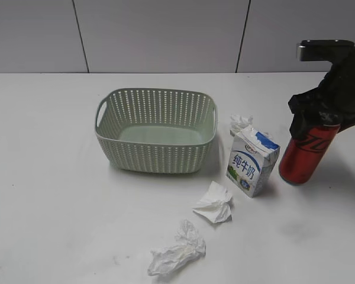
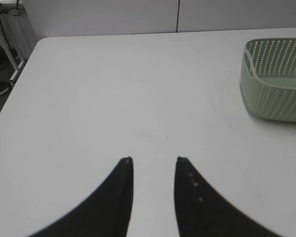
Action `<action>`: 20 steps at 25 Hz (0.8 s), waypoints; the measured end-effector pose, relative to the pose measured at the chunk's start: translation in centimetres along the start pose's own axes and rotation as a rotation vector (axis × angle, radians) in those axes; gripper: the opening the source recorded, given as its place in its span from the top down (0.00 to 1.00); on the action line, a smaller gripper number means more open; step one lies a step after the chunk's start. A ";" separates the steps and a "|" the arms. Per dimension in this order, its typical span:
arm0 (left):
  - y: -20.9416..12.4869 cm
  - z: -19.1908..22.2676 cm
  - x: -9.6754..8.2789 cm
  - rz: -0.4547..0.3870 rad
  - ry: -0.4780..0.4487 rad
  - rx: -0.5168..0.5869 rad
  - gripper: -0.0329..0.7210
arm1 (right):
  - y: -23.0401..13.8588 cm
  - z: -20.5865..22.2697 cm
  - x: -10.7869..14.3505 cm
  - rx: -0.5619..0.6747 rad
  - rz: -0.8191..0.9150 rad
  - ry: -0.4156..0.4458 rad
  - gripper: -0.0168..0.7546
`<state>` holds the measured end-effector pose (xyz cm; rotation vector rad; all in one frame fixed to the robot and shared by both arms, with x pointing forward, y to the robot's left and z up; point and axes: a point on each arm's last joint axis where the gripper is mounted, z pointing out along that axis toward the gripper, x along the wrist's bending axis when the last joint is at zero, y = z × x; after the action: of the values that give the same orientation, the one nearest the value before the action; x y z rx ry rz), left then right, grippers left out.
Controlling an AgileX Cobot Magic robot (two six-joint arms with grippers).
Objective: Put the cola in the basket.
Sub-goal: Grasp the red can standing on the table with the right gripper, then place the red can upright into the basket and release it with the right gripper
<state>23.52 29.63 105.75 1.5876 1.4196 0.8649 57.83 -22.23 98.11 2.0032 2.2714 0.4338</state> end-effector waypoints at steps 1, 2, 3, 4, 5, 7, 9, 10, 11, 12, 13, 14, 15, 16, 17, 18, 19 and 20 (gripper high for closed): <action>0.0 0.0 0.0 0.000 0.000 0.000 0.65 | 0.0 -0.1 0.0 0.006 0.001 0.002 0.30; 0.0 0.0 0.0 0.000 0.000 0.000 0.65 | 0.1 -0.2 0.1 0.016 0.000 0.003 0.30; 0.0 0.0 0.0 0.000 0.000 0.000 0.65 | 0.2 -0.5 0.1 0.029 -0.001 0.005 0.30; 0.0 0.0 0.0 0.000 0.000 0.000 0.65 | 0.3 -0.8 0.2 0.043 -0.006 0.005 0.30; 0.0 0.0 0.0 0.000 0.000 0.000 0.65 | 0.7 -1.2 0.3 0.048 -0.012 0.004 0.30; 0.0 0.0 0.0 0.000 0.000 0.000 0.65 | 1.7 -2.5 0.4 0.034 -0.032 0.002 0.30; 0.0 0.0 0.0 0.000 0.000 0.000 0.65 | 2.8 -4.0 0.7 0.004 -0.046 0.001 0.30; 0.0 0.0 0.0 0.000 0.000 0.000 0.65 | 3.5 -5.0 0.8 -0.018 -0.052 0.003 0.30; 0.0 0.0 0.0 0.000 0.000 0.000 0.65 | 4.0 -5.8 1.0 -0.034 -0.057 0.005 0.30; 0.0 0.0 0.0 0.000 0.000 0.000 0.65 | 4.6 -6.8 1.1 -0.058 -0.063 0.007 0.30; 0.0 0.0 0.0 0.000 0.000 0.000 0.65 | 5.2 -7.9 1.4 -0.088 -0.070 0.010 0.30; 0.0 0.0 0.0 0.000 0.000 0.000 0.65 | 5.7 -8.9 1.7 -0.115 -0.082 0.011 0.30; 0.0 0.0 0.0 0.000 0.000 0.000 0.65 | 6.1 -9.7 2.1 -0.135 -0.106 0.010 0.30; 0.0 0.0 0.0 0.000 0.000 0.000 0.65 | 6.5 -10.6 2.7 -0.160 -0.140 0.006 0.30; 0.0 0.0 0.0 0.000 0.000 0.000 0.65 | 6.8 -11.3 3.3 -0.184 -0.180 0.000 0.30; 0.0 0.0 0.0 0.000 0.000 0.000 0.65 | 6.9 -11.9 4.3 -0.202 -0.218 -0.003 0.30; 0.0 0.0 0.0 0.000 0.000 0.000 0.65 | 7.0 -12.4 5.4 -0.222 -0.259 -0.007 0.30; 0.0 0.0 0.0 0.000 0.000 0.000 0.65 | 6.9 -12.8 6.6 -0.238 -0.296 -0.007 0.30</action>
<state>23.52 29.63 105.75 1.5876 1.4196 0.8649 60.39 -17.01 113.01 1.5269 2.3330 0.6310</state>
